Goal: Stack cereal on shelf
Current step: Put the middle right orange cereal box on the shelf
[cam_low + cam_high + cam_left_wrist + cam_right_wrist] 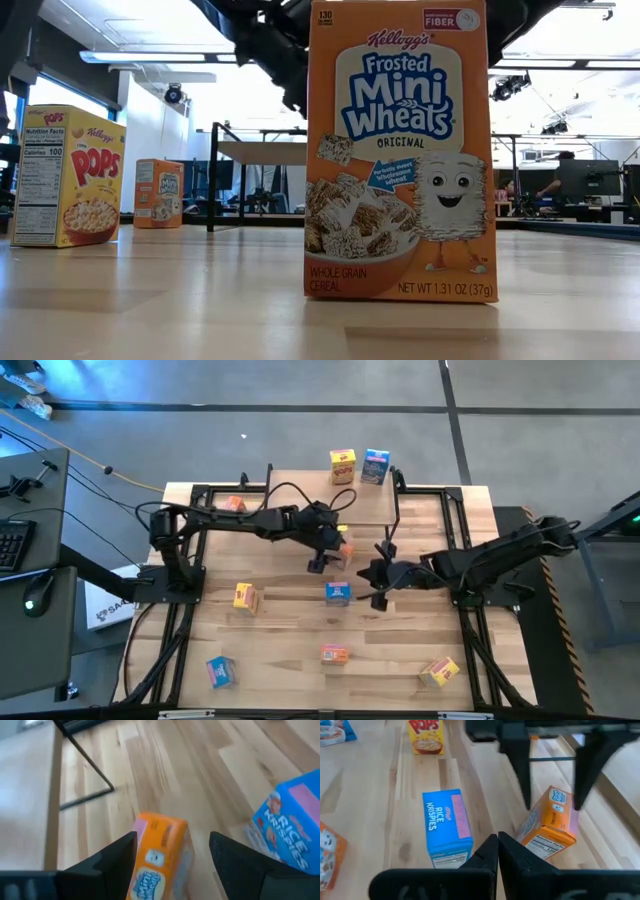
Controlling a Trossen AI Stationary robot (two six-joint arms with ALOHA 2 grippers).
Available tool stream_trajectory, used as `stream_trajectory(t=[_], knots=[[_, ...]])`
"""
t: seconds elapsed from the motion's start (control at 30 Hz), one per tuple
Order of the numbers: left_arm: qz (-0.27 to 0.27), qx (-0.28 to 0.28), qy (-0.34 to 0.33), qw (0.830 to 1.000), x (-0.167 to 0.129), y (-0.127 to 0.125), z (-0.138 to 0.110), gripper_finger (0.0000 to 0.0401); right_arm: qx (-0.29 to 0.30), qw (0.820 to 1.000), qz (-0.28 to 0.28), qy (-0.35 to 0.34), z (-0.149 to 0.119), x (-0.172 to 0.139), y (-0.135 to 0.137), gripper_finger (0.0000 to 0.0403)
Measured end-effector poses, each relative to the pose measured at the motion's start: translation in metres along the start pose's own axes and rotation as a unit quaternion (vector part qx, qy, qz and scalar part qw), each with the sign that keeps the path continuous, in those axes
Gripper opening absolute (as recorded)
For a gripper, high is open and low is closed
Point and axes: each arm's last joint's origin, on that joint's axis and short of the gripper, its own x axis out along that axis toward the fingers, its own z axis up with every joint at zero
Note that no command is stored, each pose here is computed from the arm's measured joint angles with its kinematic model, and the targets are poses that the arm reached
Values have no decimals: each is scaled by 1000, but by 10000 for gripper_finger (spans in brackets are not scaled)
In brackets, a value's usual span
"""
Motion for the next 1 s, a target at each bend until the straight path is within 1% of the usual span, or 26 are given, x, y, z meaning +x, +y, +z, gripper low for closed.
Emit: stream_trajectory(t=[0.17, 0.3, 0.73, 1.0], knots=[[24, 28, 21, 999, 10, 2, -1, 241, 5, 1000, 5, -1, 0, -1, 3, 0], [28, 45, 31, 998, 10, -1, -1, 241, 3, 1000, 6, -2, -1, -2, 5, 0], [29, 54, 50, 997, 13, -3, -4, 241, 7, 1000, 5, -6, 0, -2, 5, 0], [16, 53, 63, 996, 11, -9, -4, 241, 8, 1000, 6, -8, 1, -2, 5, 0]])
